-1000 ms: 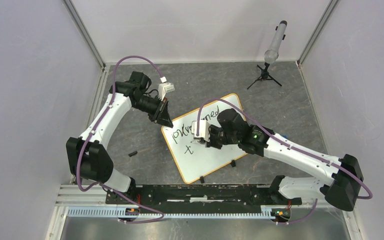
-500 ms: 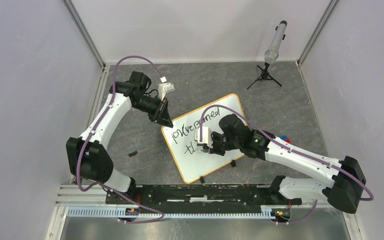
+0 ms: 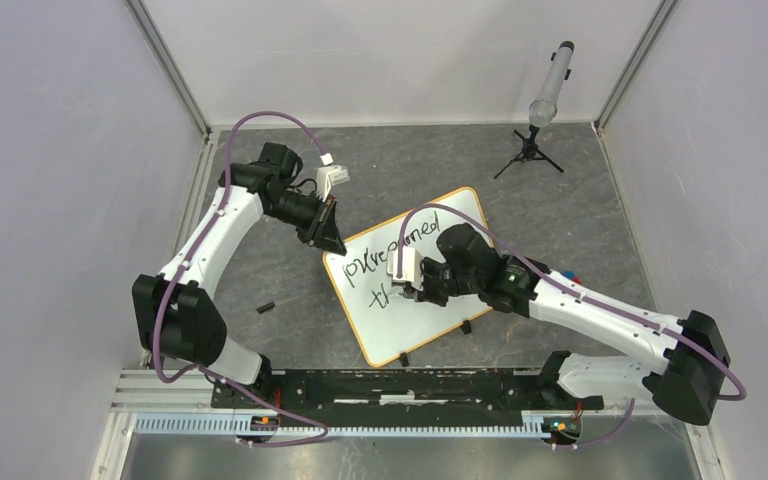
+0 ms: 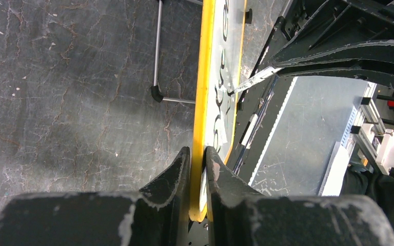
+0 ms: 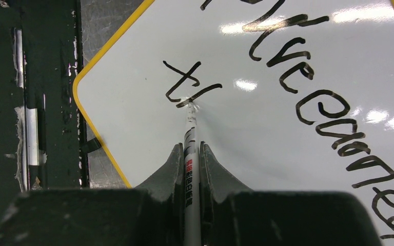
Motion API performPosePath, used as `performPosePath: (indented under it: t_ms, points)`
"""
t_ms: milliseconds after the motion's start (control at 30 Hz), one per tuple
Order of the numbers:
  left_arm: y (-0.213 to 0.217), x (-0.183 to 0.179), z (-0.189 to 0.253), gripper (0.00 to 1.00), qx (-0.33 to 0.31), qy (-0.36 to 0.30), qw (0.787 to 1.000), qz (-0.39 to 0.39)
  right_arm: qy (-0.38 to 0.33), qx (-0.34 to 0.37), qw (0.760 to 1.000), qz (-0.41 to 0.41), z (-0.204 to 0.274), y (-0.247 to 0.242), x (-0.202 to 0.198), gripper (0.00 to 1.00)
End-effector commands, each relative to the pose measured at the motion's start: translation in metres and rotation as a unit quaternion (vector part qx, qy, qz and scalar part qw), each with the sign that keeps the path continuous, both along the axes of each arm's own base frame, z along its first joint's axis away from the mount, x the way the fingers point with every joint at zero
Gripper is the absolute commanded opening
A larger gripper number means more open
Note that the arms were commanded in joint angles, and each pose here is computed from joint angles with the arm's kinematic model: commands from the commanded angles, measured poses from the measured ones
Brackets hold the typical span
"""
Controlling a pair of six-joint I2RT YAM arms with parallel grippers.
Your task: Write a sentence on the whiteboard
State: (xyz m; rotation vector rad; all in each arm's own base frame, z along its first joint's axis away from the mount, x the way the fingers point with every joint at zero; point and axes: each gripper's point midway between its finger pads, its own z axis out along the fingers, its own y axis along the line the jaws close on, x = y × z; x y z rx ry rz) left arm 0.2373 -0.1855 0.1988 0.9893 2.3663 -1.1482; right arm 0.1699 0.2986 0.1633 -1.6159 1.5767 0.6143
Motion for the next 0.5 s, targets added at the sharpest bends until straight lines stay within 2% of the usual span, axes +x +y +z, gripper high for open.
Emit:
performPosePath:
  t_ms: [0, 467]
  points:
    - [0.001, 0.004, -0.001, 0.02, 0.003, -0.020, 1.000, -0.003, -0.030, 0.020, 0.999, -0.024, 0.022, 0.007, 0.020, 0.00]
    - [0.001, 0.005, -0.001, 0.02, 0.003, -0.020, 1.000, -0.003, -0.028, 0.007, 0.999, -0.032, 0.018, -0.008, 0.023, 0.00]
